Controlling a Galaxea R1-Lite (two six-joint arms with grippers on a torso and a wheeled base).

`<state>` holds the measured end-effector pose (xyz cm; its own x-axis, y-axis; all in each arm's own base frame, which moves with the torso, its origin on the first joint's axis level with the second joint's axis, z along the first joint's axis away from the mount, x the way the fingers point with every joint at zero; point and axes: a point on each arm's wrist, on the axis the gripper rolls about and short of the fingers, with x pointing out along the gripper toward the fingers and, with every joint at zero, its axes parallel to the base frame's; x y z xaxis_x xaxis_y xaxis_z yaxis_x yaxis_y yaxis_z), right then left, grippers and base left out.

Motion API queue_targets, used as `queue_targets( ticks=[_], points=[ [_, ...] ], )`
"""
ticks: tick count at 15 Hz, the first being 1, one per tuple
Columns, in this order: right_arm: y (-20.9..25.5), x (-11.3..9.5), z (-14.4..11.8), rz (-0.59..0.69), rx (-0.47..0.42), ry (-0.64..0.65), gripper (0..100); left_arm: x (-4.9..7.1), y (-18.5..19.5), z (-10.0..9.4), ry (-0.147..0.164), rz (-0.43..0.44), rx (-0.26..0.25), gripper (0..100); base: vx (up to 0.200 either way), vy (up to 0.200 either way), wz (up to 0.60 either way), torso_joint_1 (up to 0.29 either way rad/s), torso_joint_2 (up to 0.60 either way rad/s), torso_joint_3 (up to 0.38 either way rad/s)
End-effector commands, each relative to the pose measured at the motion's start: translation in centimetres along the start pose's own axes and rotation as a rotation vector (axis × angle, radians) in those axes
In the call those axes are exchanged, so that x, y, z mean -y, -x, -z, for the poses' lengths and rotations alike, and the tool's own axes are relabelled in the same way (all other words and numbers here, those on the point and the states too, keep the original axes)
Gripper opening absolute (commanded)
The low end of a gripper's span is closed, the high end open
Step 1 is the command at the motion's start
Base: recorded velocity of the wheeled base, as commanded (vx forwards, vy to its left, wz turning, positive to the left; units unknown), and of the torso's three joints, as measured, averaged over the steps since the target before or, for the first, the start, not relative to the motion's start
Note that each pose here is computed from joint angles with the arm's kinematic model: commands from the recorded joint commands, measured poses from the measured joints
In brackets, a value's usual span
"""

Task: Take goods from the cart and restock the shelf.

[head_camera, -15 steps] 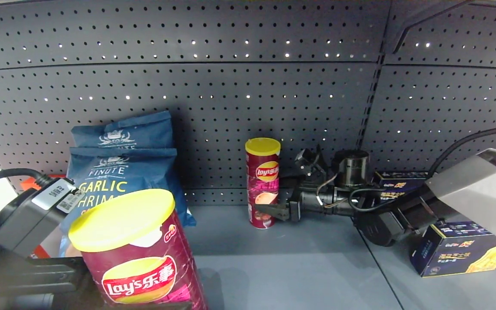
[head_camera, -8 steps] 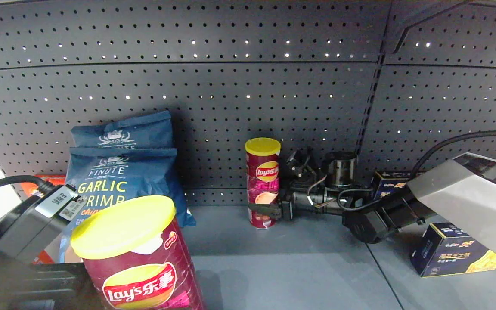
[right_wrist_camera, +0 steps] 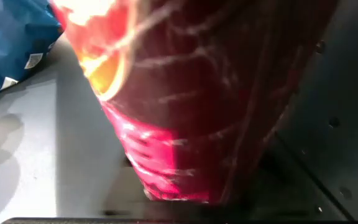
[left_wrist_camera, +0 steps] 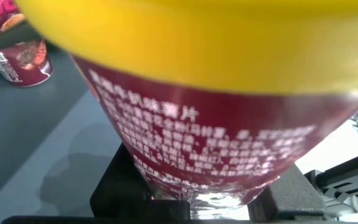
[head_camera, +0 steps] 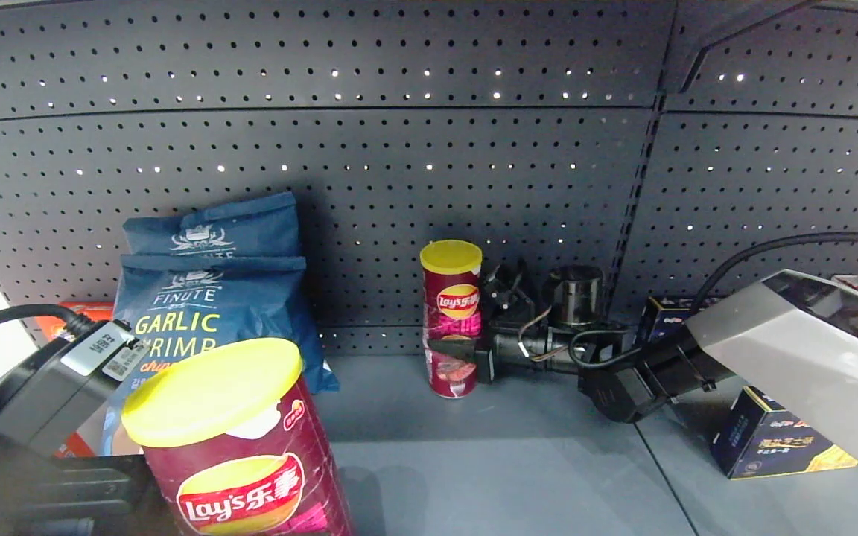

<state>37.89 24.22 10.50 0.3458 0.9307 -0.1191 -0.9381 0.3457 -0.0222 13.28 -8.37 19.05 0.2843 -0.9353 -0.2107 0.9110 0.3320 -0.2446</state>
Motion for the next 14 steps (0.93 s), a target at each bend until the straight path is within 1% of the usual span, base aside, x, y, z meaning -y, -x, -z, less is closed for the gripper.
queue_targets(
  ticks=[1,3,4,5,6,7,8,9,10,12,14],
  points=[
    [0.1,-0.3,-0.5,-0.003,0.006,0.005,0,0.0,0.0,0.0,0.000,0.000,0.001,0,0.000,0.000,0.00,0.000,0.00,0.000],
    [0.5,-0.7,-1.1,0.008,0.009,0.009,0,0.0,0.0,0.0,0.000,0.000,0.001,0,0.000,0.000,0.00,0.000,0.00,0.000],
    [1.0,-1.7,-1.7,0.014,0.004,0.009,0,0.0,0.0,0.1,0.001,0.000,0.000,0,0.000,0.000,0.00,0.000,0.00,0.000],
    [1.0,-1.7,-1.7,0.014,0.004,0.009,0,0.0,0.0,0.1,0.001,0.000,0.000,0,0.000,0.000,0.00,0.000,0.00,0.000],
    [1.6,-2.4,-2.1,0.024,-0.002,0.006,0,0.0,0.0,0.1,0.003,0.000,0.000,0,0.000,0.000,0.00,0.000,0.00,0.000],
    [2.1,-3.5,-2.5,0.030,-0.007,0.004,0,0.2,0.2,0.2,0.001,0.000,0.002,0,0.000,0.000,0.00,0.000,0.00,0.000],
    [2.5,-4.1,-2.8,0.051,-0.011,0.003,0,0.3,0.3,0.4,0.000,0.000,0.003,0,0.000,0.000,0.00,0.000,0.00,0.000],
    [3.0,-5.6,-3.6,0.046,-0.006,-0.015,0,0.5,0.5,0.8,0.003,0.000,0.000,0,0.000,0.000,0.00,0.000,0.00,0.000],
    [3.3,-6.7,-4.2,0.036,0.005,-0.034,0,0.7,0.7,0.9,0.001,0.000,0.003,0,0.000,0.000,0.00,0.000,0.00,0.000],
    [3.8,-8.2,-4.8,0.058,0.014,-0.042,0,0.8,0.8,0.8,-0.004,-0.002,0.008,0,0.000,0.000,0.00,0.000,0.00,0.000],
    [4.4,-9.5,-4.8,0.046,0.013,-0.041,0,0.8,0.8,0.8,-0.005,-0.002,0.009,0,0.000,0.000,0.00,0.000,0.00,0.000]
  ],
)
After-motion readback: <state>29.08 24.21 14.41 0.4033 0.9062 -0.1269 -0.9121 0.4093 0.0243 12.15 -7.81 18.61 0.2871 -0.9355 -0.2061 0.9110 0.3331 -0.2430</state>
